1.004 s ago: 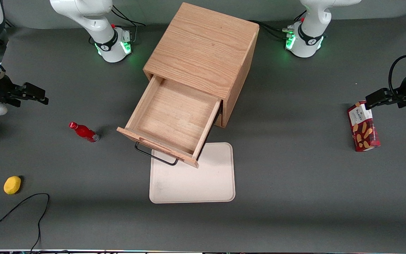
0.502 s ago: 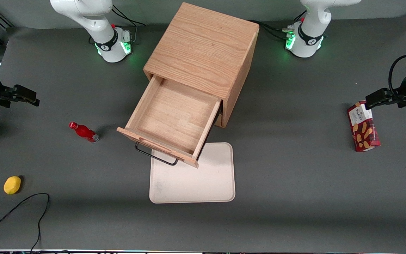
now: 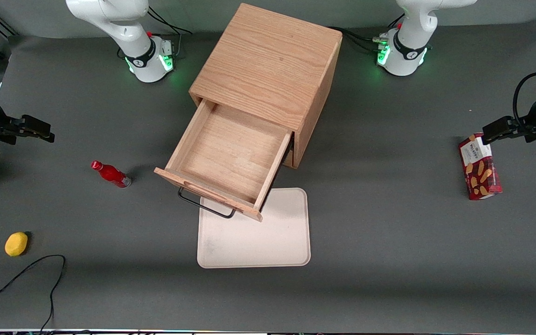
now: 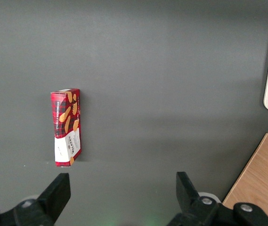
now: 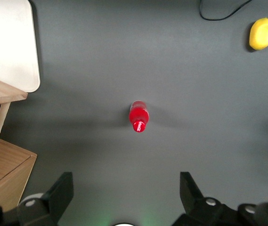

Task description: Open upper drawer

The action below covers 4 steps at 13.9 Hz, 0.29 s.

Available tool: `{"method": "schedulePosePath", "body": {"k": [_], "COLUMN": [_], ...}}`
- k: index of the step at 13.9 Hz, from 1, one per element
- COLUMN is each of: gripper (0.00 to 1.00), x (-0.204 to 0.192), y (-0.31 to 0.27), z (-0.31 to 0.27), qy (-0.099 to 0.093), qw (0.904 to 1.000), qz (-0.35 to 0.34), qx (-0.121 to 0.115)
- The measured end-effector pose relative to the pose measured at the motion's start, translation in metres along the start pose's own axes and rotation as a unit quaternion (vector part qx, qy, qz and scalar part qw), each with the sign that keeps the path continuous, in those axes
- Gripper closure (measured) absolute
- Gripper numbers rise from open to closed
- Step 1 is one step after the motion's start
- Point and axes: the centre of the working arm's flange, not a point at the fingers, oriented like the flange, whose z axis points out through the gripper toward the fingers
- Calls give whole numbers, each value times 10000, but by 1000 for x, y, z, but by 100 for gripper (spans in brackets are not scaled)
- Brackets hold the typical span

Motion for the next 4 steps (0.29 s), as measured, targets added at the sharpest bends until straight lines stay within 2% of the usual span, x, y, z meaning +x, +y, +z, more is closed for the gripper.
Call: {"method": "schedulePosePath", "body": {"k": [4], "gripper": [0], "x": [-1], "y": [14], "z": [-8], "qy": [93], "qw": [9999], "qz": [38], "qx": [125]}}
